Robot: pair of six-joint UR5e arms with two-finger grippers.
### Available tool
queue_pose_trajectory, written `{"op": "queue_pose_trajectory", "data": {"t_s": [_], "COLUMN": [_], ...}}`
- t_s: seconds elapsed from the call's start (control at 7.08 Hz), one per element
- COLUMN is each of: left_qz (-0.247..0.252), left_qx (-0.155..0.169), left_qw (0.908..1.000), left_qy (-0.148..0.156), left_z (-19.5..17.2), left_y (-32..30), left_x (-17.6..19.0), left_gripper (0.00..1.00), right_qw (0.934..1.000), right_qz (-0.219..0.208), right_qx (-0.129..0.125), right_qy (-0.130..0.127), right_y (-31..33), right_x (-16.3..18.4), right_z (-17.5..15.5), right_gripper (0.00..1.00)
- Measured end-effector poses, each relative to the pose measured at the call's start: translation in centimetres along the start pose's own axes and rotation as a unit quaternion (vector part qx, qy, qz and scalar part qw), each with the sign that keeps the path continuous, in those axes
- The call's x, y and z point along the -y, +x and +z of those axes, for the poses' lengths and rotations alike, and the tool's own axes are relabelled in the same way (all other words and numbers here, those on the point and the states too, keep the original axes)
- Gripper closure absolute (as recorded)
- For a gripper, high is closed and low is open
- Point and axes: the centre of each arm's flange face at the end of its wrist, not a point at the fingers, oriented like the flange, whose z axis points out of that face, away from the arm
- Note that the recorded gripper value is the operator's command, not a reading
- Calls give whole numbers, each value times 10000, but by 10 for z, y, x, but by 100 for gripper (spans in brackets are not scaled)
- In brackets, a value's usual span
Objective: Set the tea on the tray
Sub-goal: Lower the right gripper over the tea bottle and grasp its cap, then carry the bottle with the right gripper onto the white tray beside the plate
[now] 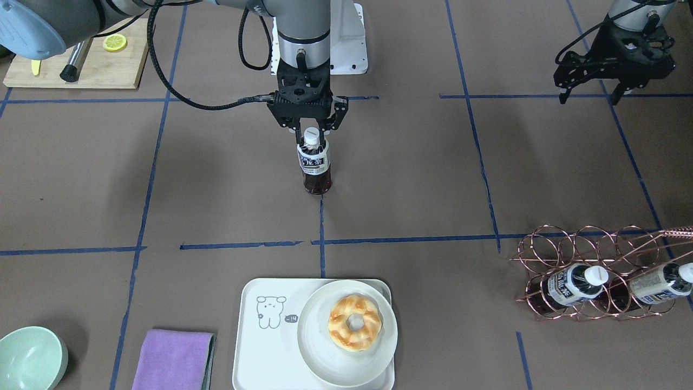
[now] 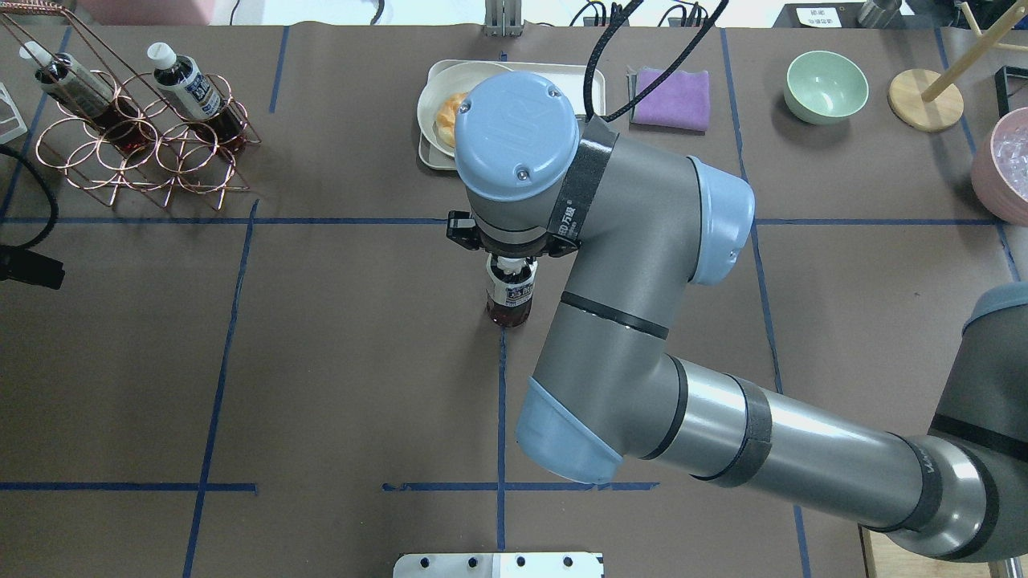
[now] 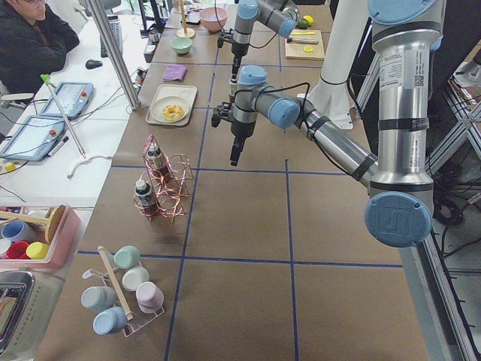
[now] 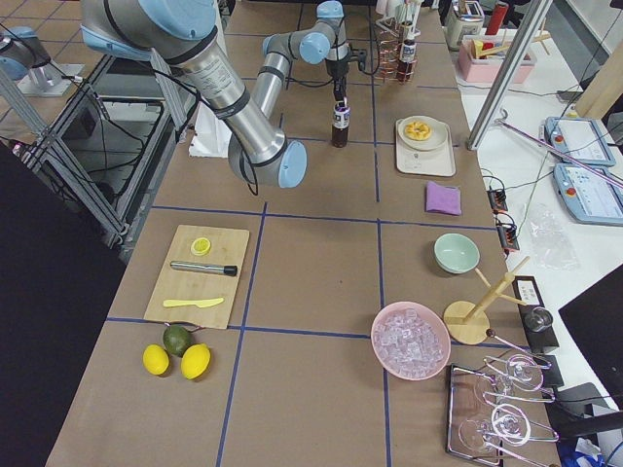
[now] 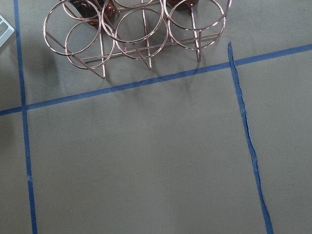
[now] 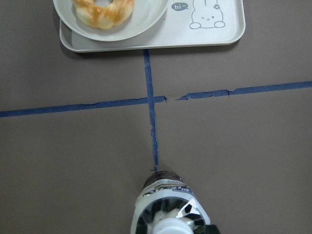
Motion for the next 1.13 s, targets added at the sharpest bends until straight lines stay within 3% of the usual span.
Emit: {"op": "queue_pose_trajectory", "data": {"t_s": [0.14, 0.28, 0.42, 0.57, 0.85, 1.13], "left_qz": [-8, -16, -22, -25, -25, -29], "left_qx": [-2, -2, -2, -1, -2, 8], "left_qw": [10000, 10000, 10000, 10000, 10000, 10000], "left_qy": [3, 4, 4, 2, 2, -6], "left_z": [0, 0, 0, 0, 0, 2], "left_y": [0, 0, 1, 0, 1, 0], "left_x": [1, 1, 1, 1, 1, 2], "left_gripper": [0, 0, 0, 0, 0, 0], "right_qw": [10000, 10000, 10000, 10000, 9999, 9994], "right_qz": [1, 2, 3, 2, 14, 99], "right_qx": [3, 3, 3, 6, 97, 220], "right_qy": [-20, -28, -30, -28, 30, 249], "right_y": [0, 1, 1, 1, 3, 20], "right_x": [0, 0, 0, -1, 3, 29], "right_z": [0, 0, 0, 0, -12, -44], "right_gripper": [50, 58, 88, 100, 100, 100]}}
